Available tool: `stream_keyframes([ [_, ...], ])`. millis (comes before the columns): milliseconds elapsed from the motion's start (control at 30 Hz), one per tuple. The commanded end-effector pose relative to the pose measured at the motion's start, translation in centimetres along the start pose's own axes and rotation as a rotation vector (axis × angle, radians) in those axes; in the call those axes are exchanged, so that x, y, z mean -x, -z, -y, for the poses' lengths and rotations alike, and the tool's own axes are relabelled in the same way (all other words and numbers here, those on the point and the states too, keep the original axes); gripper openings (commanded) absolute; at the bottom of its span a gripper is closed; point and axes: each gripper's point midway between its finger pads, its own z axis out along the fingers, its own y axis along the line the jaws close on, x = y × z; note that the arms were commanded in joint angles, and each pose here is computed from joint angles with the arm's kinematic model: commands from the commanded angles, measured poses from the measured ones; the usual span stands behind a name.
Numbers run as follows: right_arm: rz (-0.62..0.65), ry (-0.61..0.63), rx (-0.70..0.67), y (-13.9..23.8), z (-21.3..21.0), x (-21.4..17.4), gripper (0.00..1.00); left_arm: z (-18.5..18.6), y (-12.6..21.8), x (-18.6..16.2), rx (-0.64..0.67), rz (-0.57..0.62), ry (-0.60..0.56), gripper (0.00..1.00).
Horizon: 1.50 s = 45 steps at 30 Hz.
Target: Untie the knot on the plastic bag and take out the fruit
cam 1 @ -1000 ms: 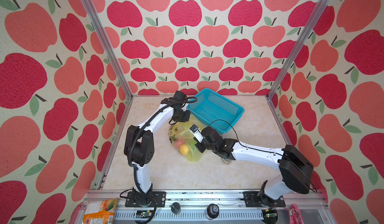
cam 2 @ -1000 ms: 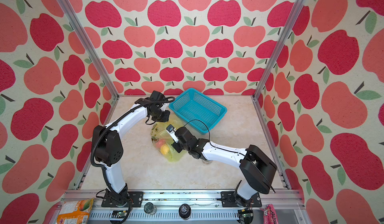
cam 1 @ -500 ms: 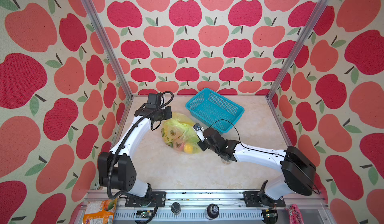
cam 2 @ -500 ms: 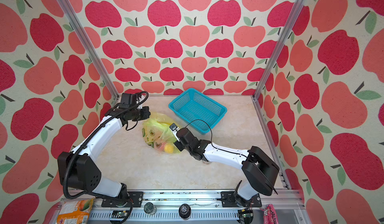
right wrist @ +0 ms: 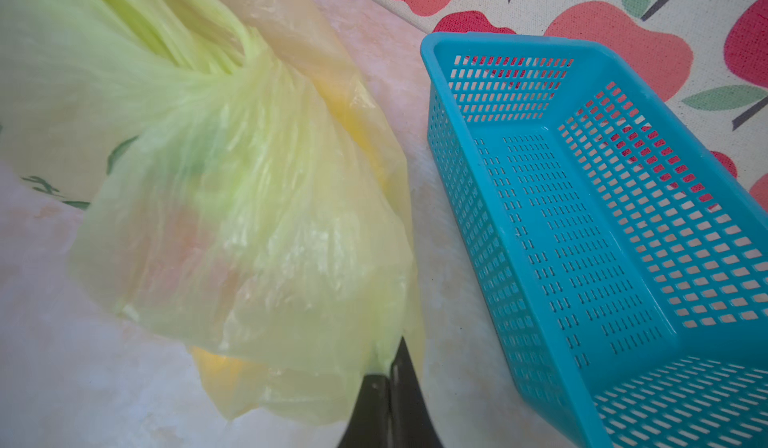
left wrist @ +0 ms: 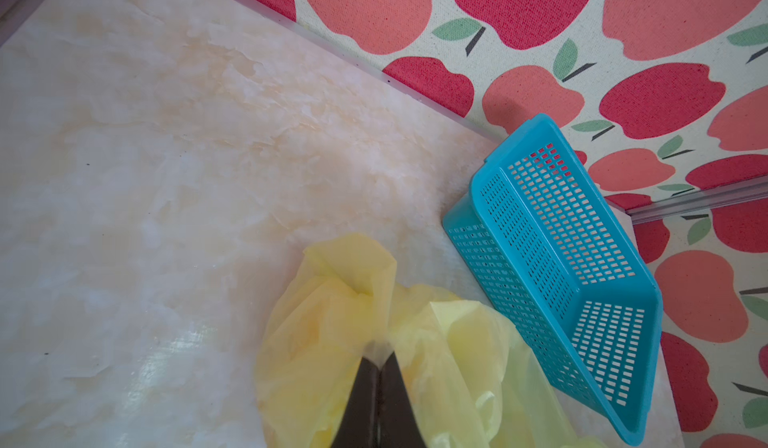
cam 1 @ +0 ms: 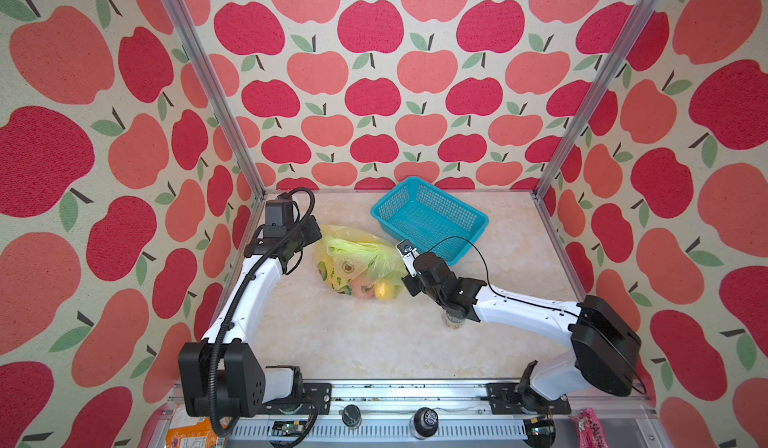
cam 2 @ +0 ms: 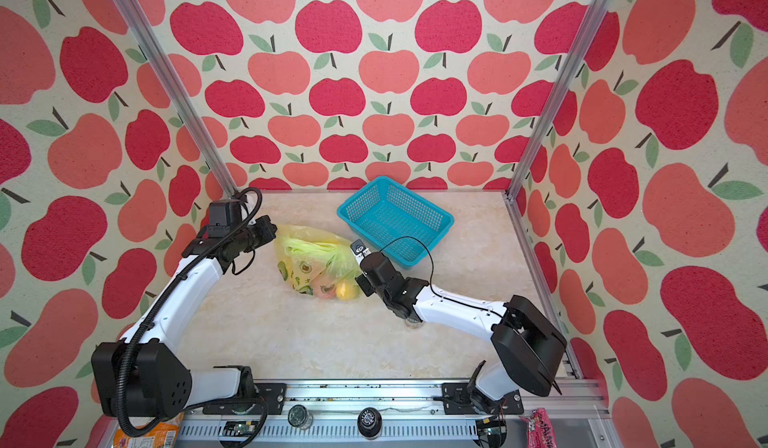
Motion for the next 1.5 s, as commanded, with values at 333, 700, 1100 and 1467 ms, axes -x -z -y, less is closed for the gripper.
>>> stream_keyframes([
  [333,-0.017,-0.184,-0.112,0.8,4.5,-1.5,0.0,-3.1,2.2,2.9,-0.046,0.181,0.18,0.0],
  [700,-0.044,-0.364,-0.123,0.8,7.3,-3.5,0.0,-4.7,3.0,3.2,-0.049,0.221,0.246,0.0],
  [1100,-0.033,-0.443,-0.105,1.1,7.4,-4.0,0.0,-5.7,3.3,3.2,-0.054,0.241,0.29,0.0],
  [1467,0.133,-0.242,-0.022,3.6,4.2,0.1,0.55,-5.0,1.6,2.3,-0.077,0.175,0.288,0.0],
])
